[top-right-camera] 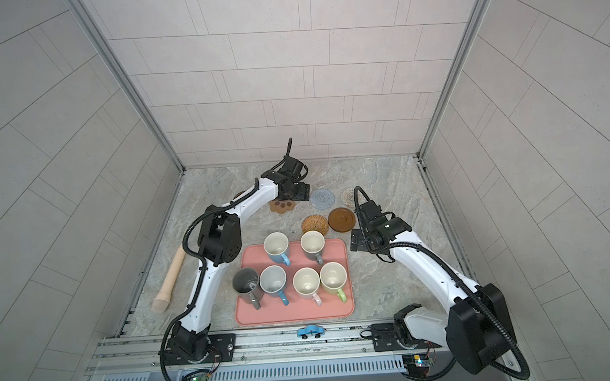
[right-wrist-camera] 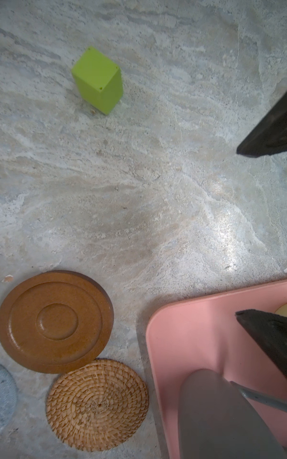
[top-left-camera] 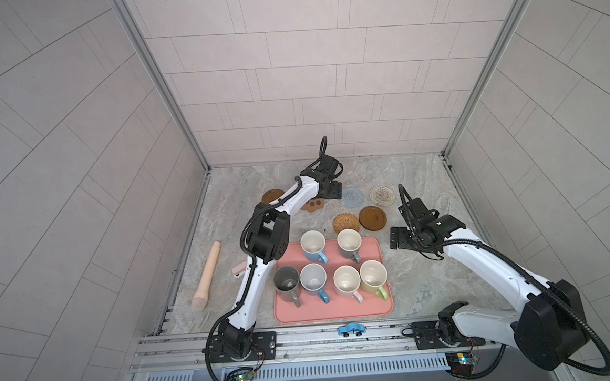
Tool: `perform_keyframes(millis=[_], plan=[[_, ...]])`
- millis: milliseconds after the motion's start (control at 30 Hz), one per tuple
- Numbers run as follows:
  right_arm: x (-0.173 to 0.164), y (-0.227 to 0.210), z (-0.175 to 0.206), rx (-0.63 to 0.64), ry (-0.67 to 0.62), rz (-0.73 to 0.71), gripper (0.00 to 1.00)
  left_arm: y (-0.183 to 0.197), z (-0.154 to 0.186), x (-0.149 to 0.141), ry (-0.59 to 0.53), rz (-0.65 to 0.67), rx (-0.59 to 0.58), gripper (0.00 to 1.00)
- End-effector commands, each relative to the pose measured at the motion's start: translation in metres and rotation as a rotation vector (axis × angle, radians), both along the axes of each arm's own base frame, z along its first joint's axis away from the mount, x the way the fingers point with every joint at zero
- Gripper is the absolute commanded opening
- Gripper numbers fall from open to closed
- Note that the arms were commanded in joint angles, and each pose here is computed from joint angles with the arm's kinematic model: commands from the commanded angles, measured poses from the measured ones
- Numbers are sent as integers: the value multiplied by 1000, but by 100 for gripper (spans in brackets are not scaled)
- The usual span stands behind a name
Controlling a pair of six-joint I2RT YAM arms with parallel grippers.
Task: Place cups on coasters
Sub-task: Move the coaster to the top-center of the table.
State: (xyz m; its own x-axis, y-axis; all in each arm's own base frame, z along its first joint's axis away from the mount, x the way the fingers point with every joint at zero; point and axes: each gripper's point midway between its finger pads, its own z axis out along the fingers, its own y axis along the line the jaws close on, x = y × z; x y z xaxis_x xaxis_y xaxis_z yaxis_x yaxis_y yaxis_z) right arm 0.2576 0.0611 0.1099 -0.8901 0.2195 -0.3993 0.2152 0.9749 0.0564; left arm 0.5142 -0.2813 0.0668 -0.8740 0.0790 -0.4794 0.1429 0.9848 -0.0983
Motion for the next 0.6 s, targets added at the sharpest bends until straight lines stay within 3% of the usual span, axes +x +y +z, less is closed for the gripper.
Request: perform_keyframes(millis=[0,567], plan=[[-9,-5,0,-13,5,-21,97,25,-9,-4,26,-8,148,85],[-11,-7,0,-10,0,-37,97,41,-34,-3,64,-29,250,82]])
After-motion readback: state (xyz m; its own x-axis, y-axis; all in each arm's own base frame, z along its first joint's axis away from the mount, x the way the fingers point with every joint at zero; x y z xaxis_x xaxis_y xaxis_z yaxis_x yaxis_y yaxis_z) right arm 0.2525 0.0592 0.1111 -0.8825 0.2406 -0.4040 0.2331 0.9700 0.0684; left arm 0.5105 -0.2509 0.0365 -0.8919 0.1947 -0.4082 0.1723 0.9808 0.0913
